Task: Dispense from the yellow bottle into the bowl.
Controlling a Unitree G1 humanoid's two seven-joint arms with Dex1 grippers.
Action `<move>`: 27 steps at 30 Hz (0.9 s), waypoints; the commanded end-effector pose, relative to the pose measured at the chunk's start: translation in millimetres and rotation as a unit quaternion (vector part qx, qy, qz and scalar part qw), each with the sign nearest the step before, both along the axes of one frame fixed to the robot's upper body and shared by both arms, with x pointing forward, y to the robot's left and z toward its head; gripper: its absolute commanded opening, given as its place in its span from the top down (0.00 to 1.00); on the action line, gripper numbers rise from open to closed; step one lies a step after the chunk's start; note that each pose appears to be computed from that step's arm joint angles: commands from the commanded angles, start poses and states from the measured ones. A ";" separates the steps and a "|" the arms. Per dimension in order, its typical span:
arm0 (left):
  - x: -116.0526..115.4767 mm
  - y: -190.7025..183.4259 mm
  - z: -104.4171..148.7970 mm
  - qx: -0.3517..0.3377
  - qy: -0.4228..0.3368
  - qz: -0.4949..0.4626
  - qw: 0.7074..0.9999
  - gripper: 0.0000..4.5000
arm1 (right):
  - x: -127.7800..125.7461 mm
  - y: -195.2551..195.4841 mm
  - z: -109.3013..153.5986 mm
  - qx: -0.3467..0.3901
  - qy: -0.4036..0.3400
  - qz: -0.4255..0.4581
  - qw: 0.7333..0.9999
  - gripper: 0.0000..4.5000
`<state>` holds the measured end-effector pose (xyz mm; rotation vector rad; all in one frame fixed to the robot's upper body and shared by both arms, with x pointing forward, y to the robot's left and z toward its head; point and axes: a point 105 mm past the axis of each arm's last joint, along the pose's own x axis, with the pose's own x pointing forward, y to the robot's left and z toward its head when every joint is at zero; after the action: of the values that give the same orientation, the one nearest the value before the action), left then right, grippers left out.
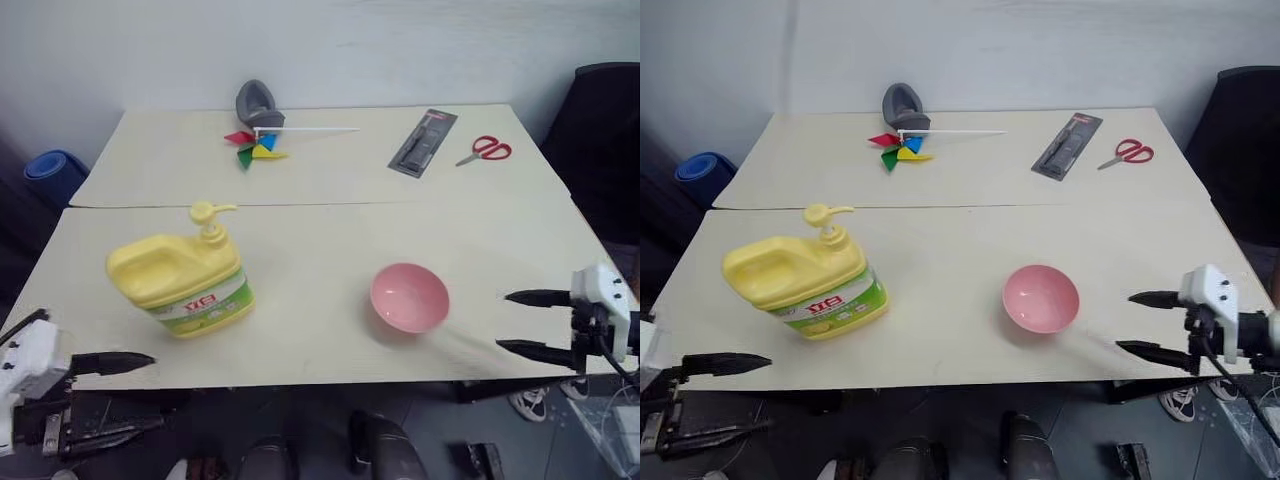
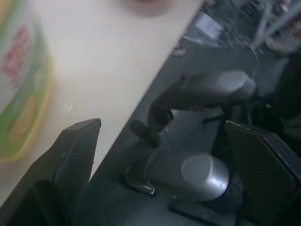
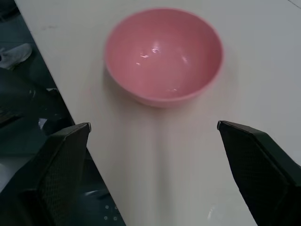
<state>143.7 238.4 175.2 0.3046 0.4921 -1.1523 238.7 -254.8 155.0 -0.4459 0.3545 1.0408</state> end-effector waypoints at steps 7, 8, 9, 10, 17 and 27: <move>29.5 -53.7 10.5 0.004 -0.077 -0.084 0.993 0.00 | 7.5 87.6 -22.6 -0.050 -0.044 0.058 0.996 0.00; 30.5 -55.4 10.2 0.004 -0.077 -0.089 0.993 0.00 | 10.3 92.8 -26.6 -0.056 -0.049 0.059 0.995 0.00; 32.7 -55.8 9.5 0.009 -0.078 -0.091 0.993 0.00 | 13.4 97.5 -30.9 -0.062 -0.051 0.059 0.995 0.00; 35.1 -55.6 9.0 0.014 -0.081 -0.093 0.992 0.00 | 16.2 100.6 -34.9 -0.068 -0.054 0.059 0.994 0.00; 50.1 -66.8 17.0 0.001 -0.098 -0.104 0.990 0.00 | 37.9 108.6 -63.7 -0.104 -0.062 0.048 0.992 0.04; 59.9 -71.2 28.2 -0.013 -0.120 -0.098 0.988 0.00 | 46.2 109.0 -72.5 -0.096 -0.066 0.041 0.992 0.75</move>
<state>203.6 167.3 199.1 0.4791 0.2544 -1.2917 284.7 -148.4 75.5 -0.6982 0.3603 1.0485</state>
